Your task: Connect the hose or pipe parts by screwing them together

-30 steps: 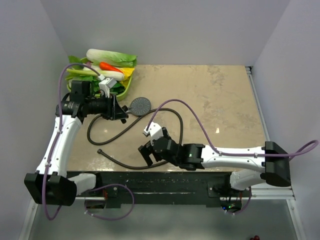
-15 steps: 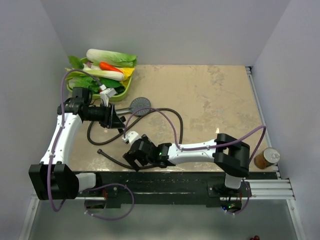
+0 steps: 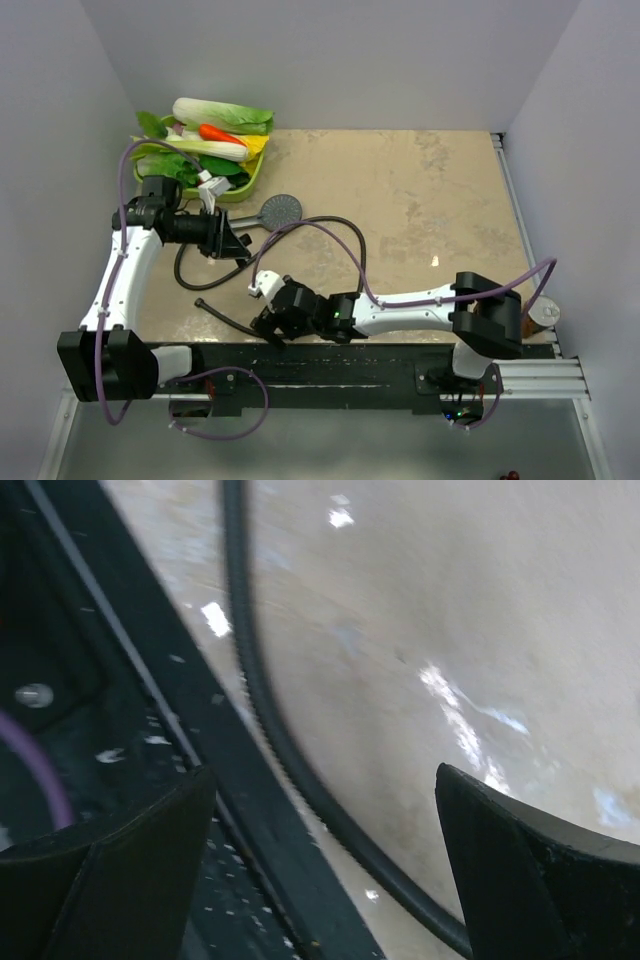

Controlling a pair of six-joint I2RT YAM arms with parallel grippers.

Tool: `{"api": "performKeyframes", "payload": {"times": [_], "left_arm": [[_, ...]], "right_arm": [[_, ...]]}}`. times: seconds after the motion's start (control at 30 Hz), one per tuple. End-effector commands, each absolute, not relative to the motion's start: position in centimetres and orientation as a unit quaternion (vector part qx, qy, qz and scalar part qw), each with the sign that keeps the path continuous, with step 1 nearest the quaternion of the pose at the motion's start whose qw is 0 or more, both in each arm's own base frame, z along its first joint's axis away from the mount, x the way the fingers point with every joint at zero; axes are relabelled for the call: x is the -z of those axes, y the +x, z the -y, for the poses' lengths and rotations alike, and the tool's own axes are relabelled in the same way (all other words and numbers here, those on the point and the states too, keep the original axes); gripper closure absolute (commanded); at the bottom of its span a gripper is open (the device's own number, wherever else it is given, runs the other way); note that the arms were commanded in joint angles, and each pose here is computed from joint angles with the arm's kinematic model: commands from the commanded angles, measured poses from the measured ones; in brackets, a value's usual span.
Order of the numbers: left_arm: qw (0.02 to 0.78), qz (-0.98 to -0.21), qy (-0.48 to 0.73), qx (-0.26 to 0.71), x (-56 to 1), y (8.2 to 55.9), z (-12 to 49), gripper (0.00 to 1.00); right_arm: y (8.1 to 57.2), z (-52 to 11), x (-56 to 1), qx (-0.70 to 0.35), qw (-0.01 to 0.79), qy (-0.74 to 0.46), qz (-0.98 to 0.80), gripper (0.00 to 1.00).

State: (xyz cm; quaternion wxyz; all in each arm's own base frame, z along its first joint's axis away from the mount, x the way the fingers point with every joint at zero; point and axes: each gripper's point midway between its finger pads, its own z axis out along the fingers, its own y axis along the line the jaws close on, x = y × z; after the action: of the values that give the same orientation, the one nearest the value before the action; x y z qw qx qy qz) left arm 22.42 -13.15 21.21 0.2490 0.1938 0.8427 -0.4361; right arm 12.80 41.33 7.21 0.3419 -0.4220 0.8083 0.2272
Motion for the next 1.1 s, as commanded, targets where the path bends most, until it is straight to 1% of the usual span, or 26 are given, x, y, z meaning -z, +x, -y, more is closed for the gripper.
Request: {"api": "performKeyframes", "payload": {"times": [0.0, 0.07, 0.1, 0.13, 0.2, 0.33, 0.5, 0.57, 0.6, 0.67, 0.7, 0.73, 0.8, 0.87, 0.9, 0.93, 1.0, 1.03, 1.07], "left_arm": [[0.301, -0.814, 0.218, 0.447, -24.7, 22.7, 13.0, 1.00], [0.302, -0.813, 0.218, 0.447, -24.9, 22.9, 12.9, 1.00], [0.300, -0.814, 0.215, 0.448, -25.0, 22.9, 12.8, 1.00], [0.303, -0.812, 0.216, 0.450, -25.3, 23.0, 12.7, 1.00], [0.299, -0.811, 0.209, 0.457, -25.5, 23.1, 12.6, 1.00], [0.301, -0.814, 0.194, 0.458, -25.9, 23.5, 11.8, 1.00], [0.294, -0.818, 0.176, 0.462, -25.5, 23.5, 11.3, 1.00], [0.293, -0.820, 0.175, 0.460, -25.4, 23.5, 11.3, 1.00], [0.294, -0.820, 0.175, 0.459, -25.5, 23.6, 11.2, 1.00], [0.296, -0.819, 0.178, 0.458, -25.6, 23.5, 11.2, 1.00], [0.296, -0.819, 0.178, 0.458, -25.6, 23.5, 11.2, 1.00], [0.299, -0.818, 0.178, 0.458, -25.8, 23.4, 11.2, 1.00], [0.300, -0.817, 0.178, 0.459, -25.7, 23.4, 11.3, 1.00], [0.298, -0.818, 0.177, 0.459, -25.8, 23.5, 11.3, 1.00], [0.299, -0.818, 0.178, 0.459, -25.8, 23.6, 11.2, 1.00], [0.298, -0.817, 0.178, 0.460, -25.9, 23.6, 11.3, 1.00], [0.303, -0.815, 0.182, 0.460, -26.4, 23.8, 11.2, 1.00], [0.304, -0.815, 0.183, 0.459, -26.5, 23.9, 11.2, 1.00], [0.307, -0.814, 0.186, 0.457, -26.7, 23.9, 11.2, 1.00]], "right_arm": [[10.5, -45.6, -11.6, -0.285, 0.379, -0.471, -0.744, 0.07], [9.9, -46.5, -11.0, -0.283, 0.376, -0.483, -0.739, 0.10], [10.1, -47.2, -11.4, -0.281, 0.381, -0.482, -0.737, 0.12], [10.1, -47.3, -10.0, -0.263, 0.377, -0.491, -0.740, 0.16], [10.3, -47.9, -9.7, -0.258, 0.387, -0.490, -0.737, 0.18], [11.3, -48.2, -8.0, -0.237, 0.398, -0.487, -0.741, 0.26], [11.9, -48.3, -5.4, -0.213, 0.390, -0.500, -0.743, 0.32], [12.5, -48.1, -4.7, -0.211, 0.384, -0.497, -0.749, 0.38], [13.0, -47.8, -4.3, -0.213, 0.379, -0.493, -0.754, 0.46], [13.4, -47.1, -3.7, -0.214, 0.372, -0.485, -0.762, 0.54], [13.9, -46.8, -3.6, -0.213, 0.369, -0.481, -0.766, 0.63], [14.1, -46.5, -3.6, -0.215, 0.368, -0.479, -0.767, 0.67], [14.9, -45.4, -3.8, -0.219, 0.366, -0.471, -0.772, 0.71], [15.8, -44.3, -3.7, -0.212, 0.362, -0.461, -0.782, 0.78], [16.8, -43.7, -3.8, -0.205, 0.361, -0.450, -0.790, 0.89], [17.3, -42.6, -3.3, -0.182, 0.354, -0.447, -0.801, 0.94], [18.4, -41.3, -3.0, -0.157, 0.350, -0.435, -0.815, 1.00], [18.3, -39.7, -2.3, -0.130, 0.330, -0.438, -0.826, 1.00], [18.6, -38.3, -1.9, -0.103, 0.329, -0.432, -0.833, 1.00]]}}
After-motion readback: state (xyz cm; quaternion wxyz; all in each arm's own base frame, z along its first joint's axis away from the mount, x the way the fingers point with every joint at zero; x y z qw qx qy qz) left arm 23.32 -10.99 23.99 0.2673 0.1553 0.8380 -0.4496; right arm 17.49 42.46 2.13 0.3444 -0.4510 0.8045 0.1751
